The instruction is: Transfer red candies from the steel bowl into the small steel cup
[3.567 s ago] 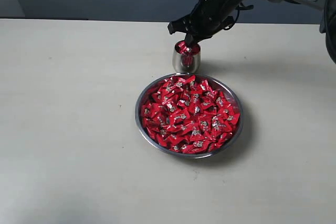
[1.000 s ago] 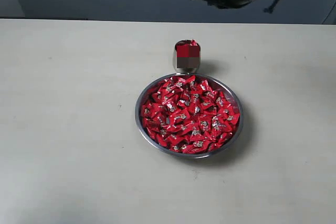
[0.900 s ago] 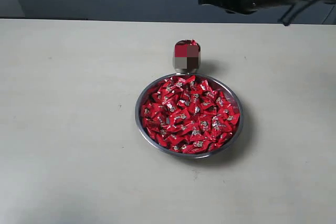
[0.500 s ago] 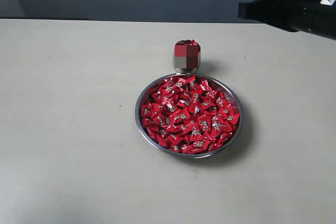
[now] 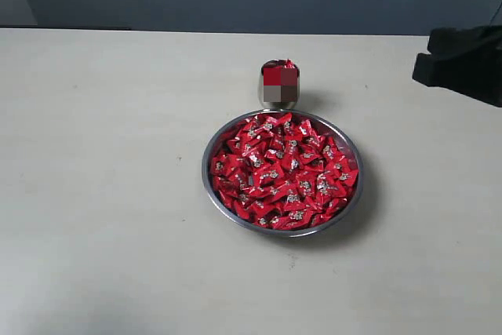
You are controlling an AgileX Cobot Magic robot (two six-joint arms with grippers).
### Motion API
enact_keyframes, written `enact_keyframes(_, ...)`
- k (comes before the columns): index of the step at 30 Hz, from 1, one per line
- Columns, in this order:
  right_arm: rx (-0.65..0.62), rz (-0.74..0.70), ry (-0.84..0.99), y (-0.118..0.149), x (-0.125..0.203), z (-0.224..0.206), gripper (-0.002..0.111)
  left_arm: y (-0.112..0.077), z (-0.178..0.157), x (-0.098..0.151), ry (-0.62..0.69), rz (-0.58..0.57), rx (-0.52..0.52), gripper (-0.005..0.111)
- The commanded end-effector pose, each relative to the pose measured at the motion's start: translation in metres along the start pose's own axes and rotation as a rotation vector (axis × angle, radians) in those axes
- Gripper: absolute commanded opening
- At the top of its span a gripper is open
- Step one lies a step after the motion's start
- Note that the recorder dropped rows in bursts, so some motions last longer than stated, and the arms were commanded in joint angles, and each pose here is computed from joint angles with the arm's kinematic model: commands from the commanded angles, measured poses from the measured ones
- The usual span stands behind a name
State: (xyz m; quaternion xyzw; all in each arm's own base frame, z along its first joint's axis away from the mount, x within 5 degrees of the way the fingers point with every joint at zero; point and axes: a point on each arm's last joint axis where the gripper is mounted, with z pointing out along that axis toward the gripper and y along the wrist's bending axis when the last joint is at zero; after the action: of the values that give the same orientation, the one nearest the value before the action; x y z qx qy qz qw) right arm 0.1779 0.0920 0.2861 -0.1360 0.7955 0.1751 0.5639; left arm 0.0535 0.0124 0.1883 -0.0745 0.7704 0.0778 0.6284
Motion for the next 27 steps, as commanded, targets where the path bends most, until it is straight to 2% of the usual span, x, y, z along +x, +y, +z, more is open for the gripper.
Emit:
enact_keyframes(1, -0.010, -0.045, -0.015, 0.000, -0.002, -0.014, -0.001, 0.000, 0.000, 0.001, -0.002, -0.002, -0.001, 0.000)
enact_keyframes(13, -0.022, -0.191, -0.054, 0.002, -0.008, -0.038, -0.001, 0.000, 0.000, 0.001, -0.002, -0.002, -0.001, 0.000)
enact_keyframes(20, -0.031, -0.269, 0.113, 0.001, 0.007, -0.039, -0.001, 0.000, 0.000, 0.001, -0.002, -0.002, -0.001, 0.000)
enact_keyframes(22, 0.000, -0.251, 0.120, -0.005, 0.007, -0.044, -0.001, 0.000, 0.000, 0.001, -0.002, -0.002, -0.001, 0.000)
enact_keyframes(25, 0.121, -0.175, 0.065, -0.021, 0.001, -0.069, -0.001, 0.000, 0.000, 0.001, -0.002, -0.002, -0.001, 0.000)
enact_keyframes(27, 0.213, -0.178, 0.031, -0.030, 0.001, -0.087, -0.001, 0.000, 0.000, 0.001, -0.002, -0.002, -0.001, 0.000)
